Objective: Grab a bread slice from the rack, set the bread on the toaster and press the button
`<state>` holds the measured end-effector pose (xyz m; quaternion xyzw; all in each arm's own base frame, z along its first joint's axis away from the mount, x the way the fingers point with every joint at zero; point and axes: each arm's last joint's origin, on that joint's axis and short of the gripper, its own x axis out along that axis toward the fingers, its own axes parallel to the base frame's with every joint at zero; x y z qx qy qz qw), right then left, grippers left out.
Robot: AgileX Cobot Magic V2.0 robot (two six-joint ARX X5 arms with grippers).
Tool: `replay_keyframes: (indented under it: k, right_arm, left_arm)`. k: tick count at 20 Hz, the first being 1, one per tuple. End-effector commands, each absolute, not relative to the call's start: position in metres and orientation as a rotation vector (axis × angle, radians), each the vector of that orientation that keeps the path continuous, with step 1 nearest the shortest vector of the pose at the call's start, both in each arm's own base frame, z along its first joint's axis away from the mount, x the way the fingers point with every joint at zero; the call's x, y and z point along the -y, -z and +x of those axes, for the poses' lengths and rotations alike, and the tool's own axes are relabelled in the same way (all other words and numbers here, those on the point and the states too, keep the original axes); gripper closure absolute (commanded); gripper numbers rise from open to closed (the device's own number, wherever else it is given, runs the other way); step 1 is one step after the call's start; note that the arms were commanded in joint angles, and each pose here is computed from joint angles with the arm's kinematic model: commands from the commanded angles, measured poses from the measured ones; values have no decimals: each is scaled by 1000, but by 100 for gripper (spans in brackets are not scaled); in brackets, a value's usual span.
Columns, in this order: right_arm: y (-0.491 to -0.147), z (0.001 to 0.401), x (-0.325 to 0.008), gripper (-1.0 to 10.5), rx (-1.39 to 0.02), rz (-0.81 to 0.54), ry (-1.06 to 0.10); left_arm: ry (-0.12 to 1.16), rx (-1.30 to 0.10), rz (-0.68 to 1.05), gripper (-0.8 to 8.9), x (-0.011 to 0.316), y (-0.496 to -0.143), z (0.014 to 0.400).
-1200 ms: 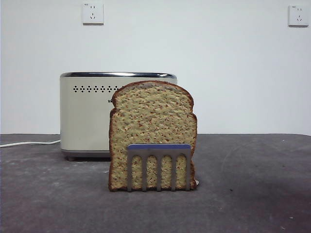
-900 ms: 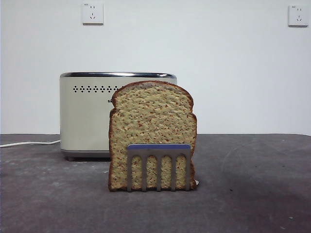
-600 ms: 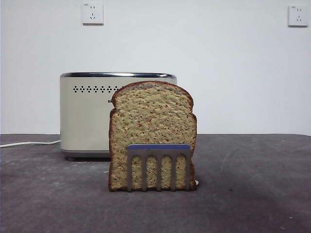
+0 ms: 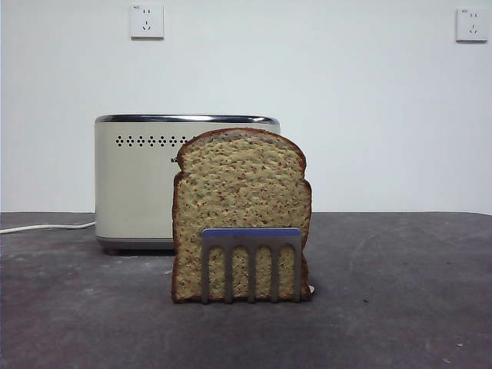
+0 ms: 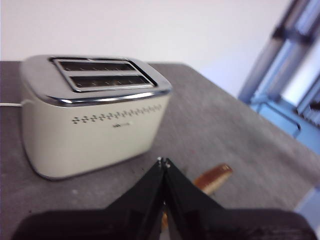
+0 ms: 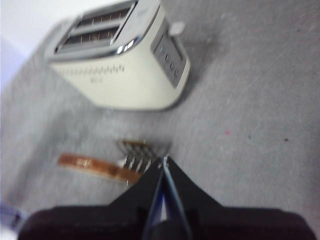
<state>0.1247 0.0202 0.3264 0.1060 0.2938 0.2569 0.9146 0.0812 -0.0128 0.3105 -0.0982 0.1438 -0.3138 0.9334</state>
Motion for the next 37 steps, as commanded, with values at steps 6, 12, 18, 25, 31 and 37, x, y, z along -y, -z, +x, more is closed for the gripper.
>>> replay_keyframes:
  k: [6,12,18,25,31,37]
  right_arm:
    - [-358,116,-25,958,-718,23,-640]
    - [-360,115,-26,958,-718,12,-653]
    - [-360,115,-26,958,-719,13,-654]
    - [-360,115,-26,958,-719,13,-655]
    - [-360,115,-26,958,-719,13,-655]
    - [-357,121,-27,958,-743,19,-654]
  left_arm:
    - [771,-386,-17,821,17,-329,76]
    - [788,-407,-8,559,19,-328,75]
    - [813,-387,8,301,20,-330,76]
    - [964,-368,143,301,37,-359,101]
    - [1066,-471,356,301,80,-380,147]
    - [1131,-583,626,302,148,-349,182]
